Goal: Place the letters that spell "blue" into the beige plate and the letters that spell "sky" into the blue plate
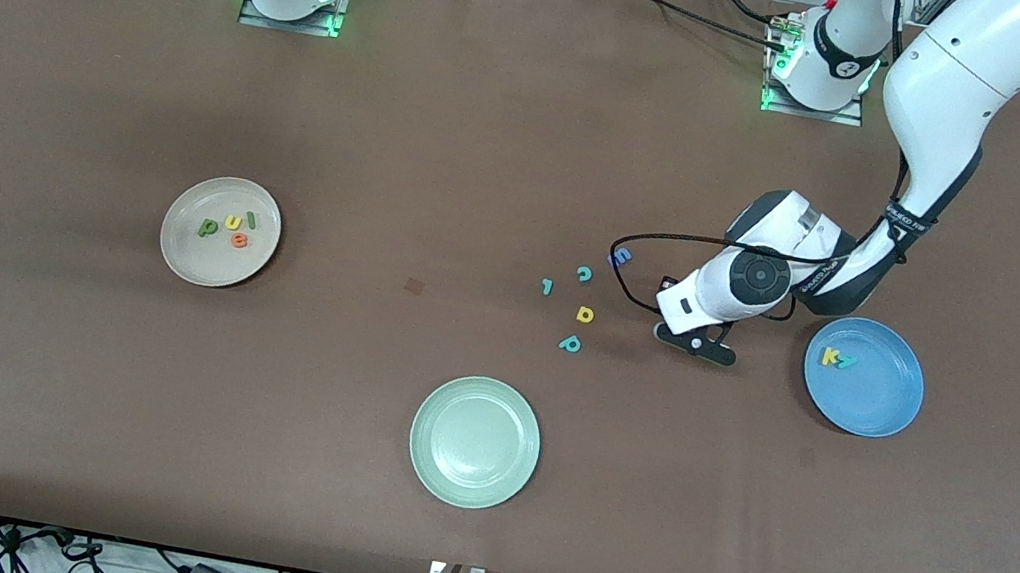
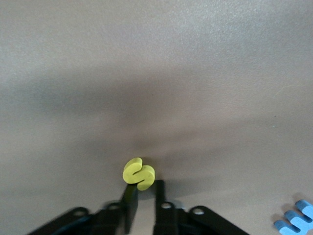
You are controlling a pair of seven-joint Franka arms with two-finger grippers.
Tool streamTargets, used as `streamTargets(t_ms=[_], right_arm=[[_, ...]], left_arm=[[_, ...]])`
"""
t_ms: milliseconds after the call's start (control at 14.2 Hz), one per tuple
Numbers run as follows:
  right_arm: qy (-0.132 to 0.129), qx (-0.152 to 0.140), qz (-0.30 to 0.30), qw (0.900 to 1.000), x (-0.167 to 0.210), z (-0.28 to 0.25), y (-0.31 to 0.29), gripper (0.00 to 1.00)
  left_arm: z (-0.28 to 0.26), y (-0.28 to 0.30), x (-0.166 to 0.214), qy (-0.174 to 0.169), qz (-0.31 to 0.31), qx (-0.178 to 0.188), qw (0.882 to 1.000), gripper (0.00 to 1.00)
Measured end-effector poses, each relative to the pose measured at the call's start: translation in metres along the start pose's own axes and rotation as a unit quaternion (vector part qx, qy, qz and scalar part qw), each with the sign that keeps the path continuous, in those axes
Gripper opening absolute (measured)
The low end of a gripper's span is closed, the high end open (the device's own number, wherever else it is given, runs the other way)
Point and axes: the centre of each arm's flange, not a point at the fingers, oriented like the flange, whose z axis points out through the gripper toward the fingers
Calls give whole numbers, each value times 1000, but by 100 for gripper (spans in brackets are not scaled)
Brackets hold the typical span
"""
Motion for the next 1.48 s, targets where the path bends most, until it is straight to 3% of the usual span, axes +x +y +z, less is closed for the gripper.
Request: streamTargets(t_ms=[281, 422, 633, 844, 1055, 1477], right_arm=[[-24, 2, -2, 1000, -13, 10, -3, 100], [-23, 4, -2, 1000, -28, 17, -2, 100], [-24, -3, -13, 1000, -47, 17, -13, 100], [-18, -3, -1, 1000, -56, 16, -21, 100], [-16, -3, 1, 1000, -59, 24, -20, 100], [-9, -3, 2, 1000, -64, 24, -18, 100]], left_arm=[[-35, -32, 11, -38, -3, 23, 999, 17], [-65, -57, 20, -45, 3, 29, 999, 19], [-71, -67, 23, -45, 4, 27, 999, 29], [-52, -54, 26, -41, 3, 18, 999, 55], [-35, -36, 29, -40, -43, 8, 998, 82], [-31, -17, 29, -28, -96, 4, 995, 81]])
